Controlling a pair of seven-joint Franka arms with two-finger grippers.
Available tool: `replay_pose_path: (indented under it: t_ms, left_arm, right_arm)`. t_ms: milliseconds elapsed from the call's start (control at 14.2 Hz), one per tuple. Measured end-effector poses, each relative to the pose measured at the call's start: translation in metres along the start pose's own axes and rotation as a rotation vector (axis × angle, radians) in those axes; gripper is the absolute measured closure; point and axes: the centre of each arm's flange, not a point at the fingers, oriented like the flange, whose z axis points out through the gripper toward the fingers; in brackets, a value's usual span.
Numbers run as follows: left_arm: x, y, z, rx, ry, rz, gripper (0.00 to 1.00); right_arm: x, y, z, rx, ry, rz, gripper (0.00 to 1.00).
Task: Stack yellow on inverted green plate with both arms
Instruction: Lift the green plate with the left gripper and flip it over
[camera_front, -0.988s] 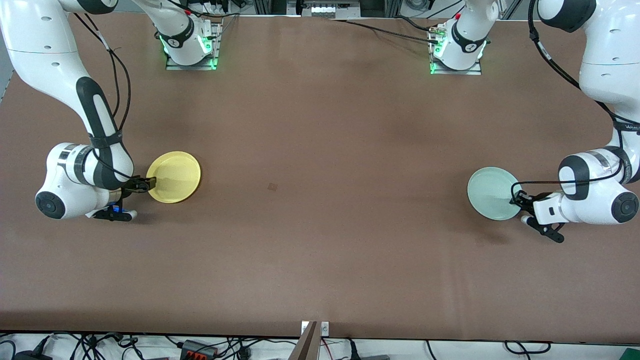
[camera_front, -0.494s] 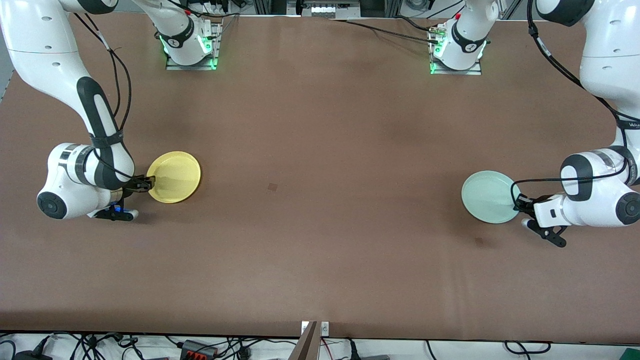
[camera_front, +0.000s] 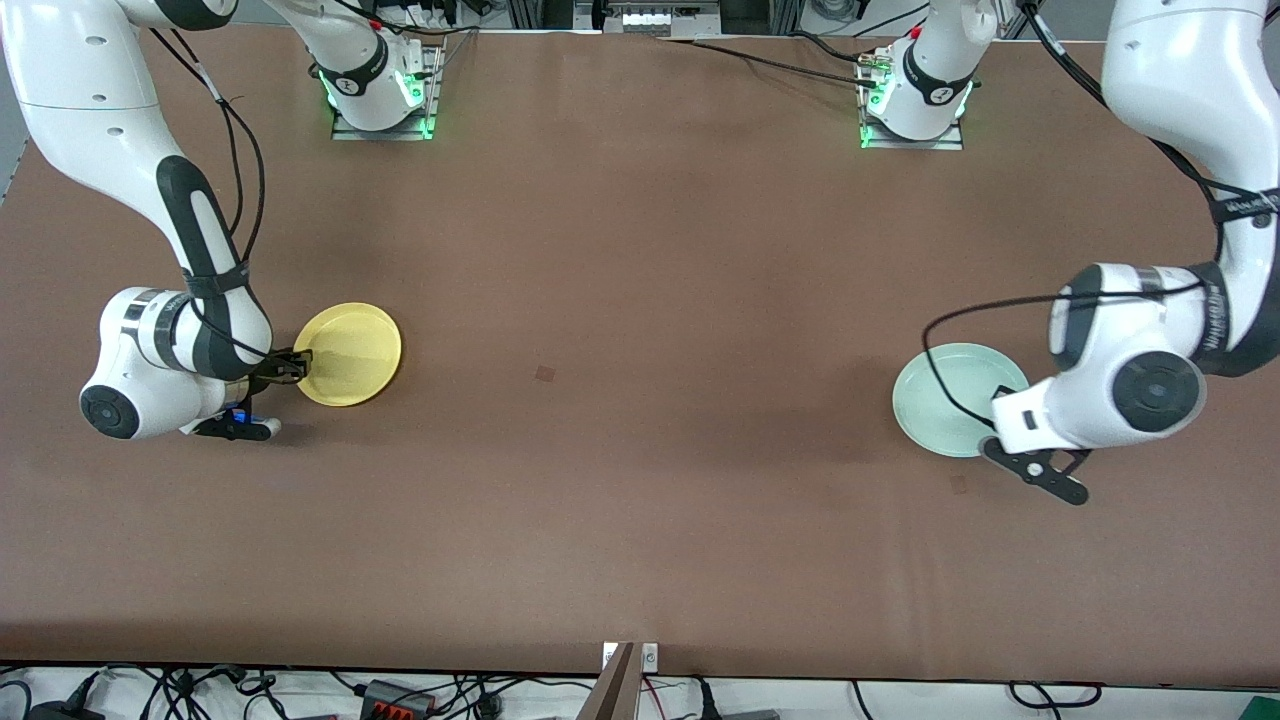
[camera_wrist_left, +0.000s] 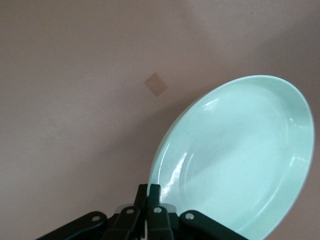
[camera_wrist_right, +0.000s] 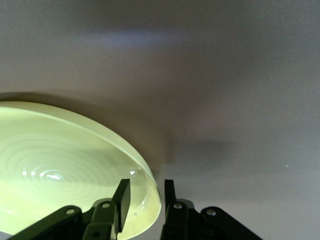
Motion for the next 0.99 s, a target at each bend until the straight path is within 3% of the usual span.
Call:
replay_pose_path:
  t_ms: [71,282,494,776,988]
  left_arm:
    - [0.006,0.017,-0.013,0.044,-0.01,-0.016,0.97]
    - [0.025,0.069,-0.046,0.154,-0.039,-0.069,0.97]
    - [0.043,0.14,-0.07,0.304,-0.034,-0.149,0.97]
    - [0.055,0.228,-0.091,0.494,0.023,-0.254,0.97]
    - [0.058,0.303,-0.086,0.617,0.062,-0.34,0.97]
  right_arm:
    - [0.0,0.0,0.001,0.0,-0.001,0.0,0.66]
    - [-0.001,-0.001,0.0,0.003,-0.01,-0.003,0.95]
    - [-0.002,-0.001,-0.004,0.006,-0.012,-0.007,0.97]
    - [-0.003,-0.002,-0.01,0.007,-0.001,-0.008,0.97]
    - [-0.006,-0.001,-0.045,0.008,0.011,-0.02,0.97]
